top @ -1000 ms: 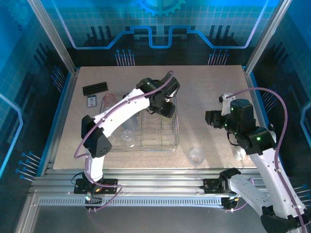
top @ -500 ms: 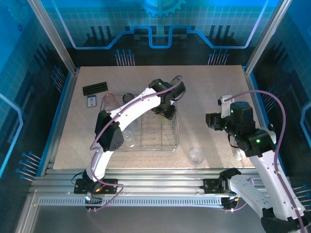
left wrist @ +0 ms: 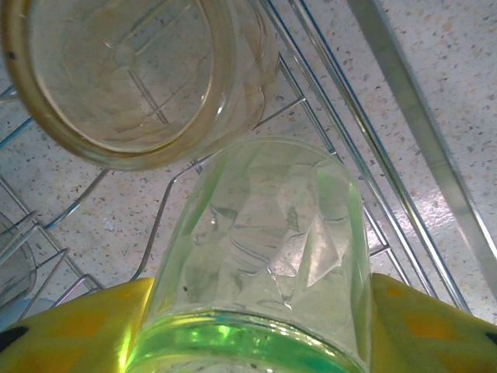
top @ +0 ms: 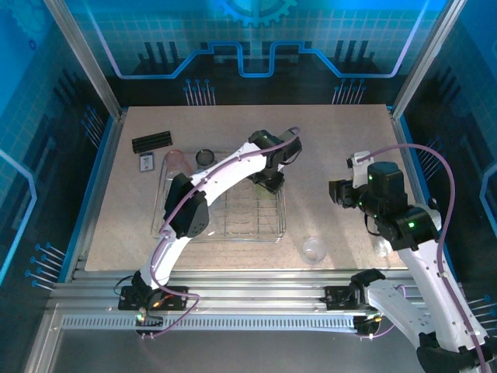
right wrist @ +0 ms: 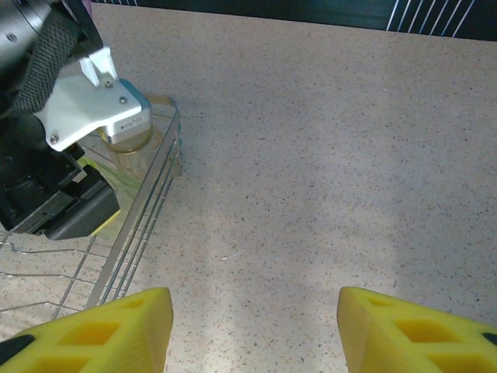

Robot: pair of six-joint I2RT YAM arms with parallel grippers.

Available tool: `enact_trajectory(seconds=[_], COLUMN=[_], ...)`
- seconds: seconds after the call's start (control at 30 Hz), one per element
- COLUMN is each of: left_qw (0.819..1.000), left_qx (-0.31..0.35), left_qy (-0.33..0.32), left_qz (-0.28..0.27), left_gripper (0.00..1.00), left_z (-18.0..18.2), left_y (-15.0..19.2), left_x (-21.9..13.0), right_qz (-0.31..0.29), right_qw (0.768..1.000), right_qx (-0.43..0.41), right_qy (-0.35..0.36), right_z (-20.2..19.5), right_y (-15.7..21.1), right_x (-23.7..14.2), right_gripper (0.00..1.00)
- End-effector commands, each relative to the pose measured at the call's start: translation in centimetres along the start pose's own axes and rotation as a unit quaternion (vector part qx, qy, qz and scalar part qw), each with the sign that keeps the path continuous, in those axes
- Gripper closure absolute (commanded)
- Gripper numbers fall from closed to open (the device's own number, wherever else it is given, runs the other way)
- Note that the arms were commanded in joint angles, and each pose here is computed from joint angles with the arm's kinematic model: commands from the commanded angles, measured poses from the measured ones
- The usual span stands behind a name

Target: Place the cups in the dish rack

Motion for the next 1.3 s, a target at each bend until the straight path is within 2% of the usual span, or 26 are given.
enact_trajectory(seconds=[0.0,0.37,0.7,0.97,1.27], left_qw=[1.0,1.0,1.0,1.0,0.999], left_qx=[0.008,0.01,0.011,0.001,-0.011], left_qy=[-0.008,-0.008,-0.003,0.011,0.022], left_qz=[0.001,0.01,0.008,-0.014,-0.029], left_gripper=[0.49,0.35,0.27,0.21,0.21], left_z=[0.4,0.7,0.6,0.7,0.3], left_y=[-0.3,-0.5,-0.5,-0.5,0.6], left_x=[-0.1,1.8,2.6,1.3,-0.2], right_qz=[-0.019,-0.054,-0.058,-0.042,-0.045], right_qw=[1.0,0.998,0.998,0.999,0.999], right_qx=[-0.005,-0.005,0.005,0.0,0.012], right_qy=[0.013,0.01,0.013,0.0,-0.004], right_z=[-0.3,-0.4,-0.7,-0.5,-0.4], right_y=[-0.5,-0.4,0.1,0.1,0.1], right_x=[-0.1,-0.4,-1.0,-1.5,-1.9], right_gripper=[0.42,0.45,0.35,0.31,0.31])
Point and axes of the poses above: each hand's point on the last joint's axis, 136 mm out from that joint toward the fingers, its own x axis out along the fingers, its own z axis along the line the jaws close on, y = z × x, the point moved 10 cm from there along -x, back along the fingers, and after that the axes turned 4 degrees about x, right-handed, at the moved point
